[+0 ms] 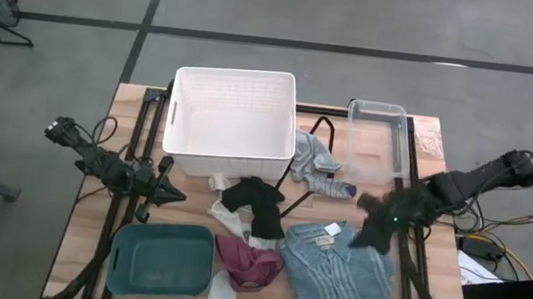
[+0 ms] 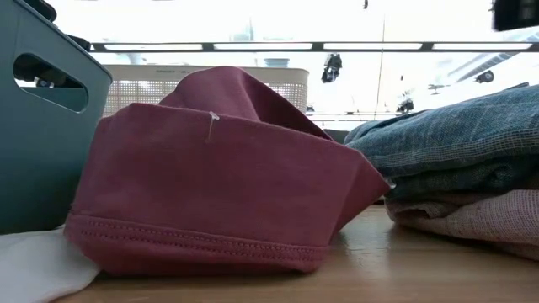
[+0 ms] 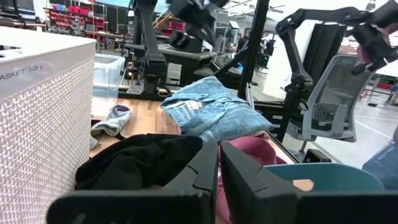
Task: Pick & Place Cloths
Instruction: Put the blue polo shirt into the white bin
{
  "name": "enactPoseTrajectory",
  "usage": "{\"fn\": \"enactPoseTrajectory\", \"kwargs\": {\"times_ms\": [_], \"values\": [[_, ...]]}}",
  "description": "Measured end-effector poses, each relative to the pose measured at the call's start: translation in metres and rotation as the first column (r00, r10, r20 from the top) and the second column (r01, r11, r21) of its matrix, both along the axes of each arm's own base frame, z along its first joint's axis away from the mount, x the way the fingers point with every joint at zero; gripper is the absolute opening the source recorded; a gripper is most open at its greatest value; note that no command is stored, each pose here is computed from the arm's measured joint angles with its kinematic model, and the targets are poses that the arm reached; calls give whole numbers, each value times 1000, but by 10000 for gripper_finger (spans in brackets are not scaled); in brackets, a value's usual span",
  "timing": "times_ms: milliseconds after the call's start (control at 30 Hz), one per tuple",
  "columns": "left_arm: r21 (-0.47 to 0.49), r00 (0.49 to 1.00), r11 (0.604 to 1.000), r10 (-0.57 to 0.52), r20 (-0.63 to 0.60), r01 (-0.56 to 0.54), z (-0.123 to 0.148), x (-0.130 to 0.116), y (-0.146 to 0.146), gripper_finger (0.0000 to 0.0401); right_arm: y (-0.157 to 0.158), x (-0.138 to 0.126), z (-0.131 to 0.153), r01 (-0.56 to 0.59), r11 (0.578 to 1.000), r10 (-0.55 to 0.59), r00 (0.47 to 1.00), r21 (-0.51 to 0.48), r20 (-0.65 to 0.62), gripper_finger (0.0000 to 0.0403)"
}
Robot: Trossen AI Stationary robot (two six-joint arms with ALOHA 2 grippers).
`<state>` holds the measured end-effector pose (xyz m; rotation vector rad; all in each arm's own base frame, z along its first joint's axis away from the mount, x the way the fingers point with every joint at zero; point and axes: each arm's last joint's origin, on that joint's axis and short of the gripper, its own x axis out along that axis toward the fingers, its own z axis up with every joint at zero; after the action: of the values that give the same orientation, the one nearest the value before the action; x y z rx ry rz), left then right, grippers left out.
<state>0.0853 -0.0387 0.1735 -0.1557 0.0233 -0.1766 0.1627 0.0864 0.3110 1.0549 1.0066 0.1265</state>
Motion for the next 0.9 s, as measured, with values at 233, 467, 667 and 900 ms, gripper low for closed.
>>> {"fn": "enactPoseTrajectory", "kwargs": {"times_ms": [233,467,667,900], "values": [[0,1000,1000,0,0,0,0,0,0,23,48,25,2,-271,959,254,951,-80,-175,9],[0,1000,1000,0,0,0,0,0,0,23,92,46,-3,-402,906,357,894,-130,-271,9],[0,1000,1000,0,0,0,0,0,0,23,135,59,-1,-443,890,396,868,-107,-299,9],[0,1000,1000,0,0,0,0,0,0,23,180,59,0,-505,853,448,839,-134,-308,9]]}}
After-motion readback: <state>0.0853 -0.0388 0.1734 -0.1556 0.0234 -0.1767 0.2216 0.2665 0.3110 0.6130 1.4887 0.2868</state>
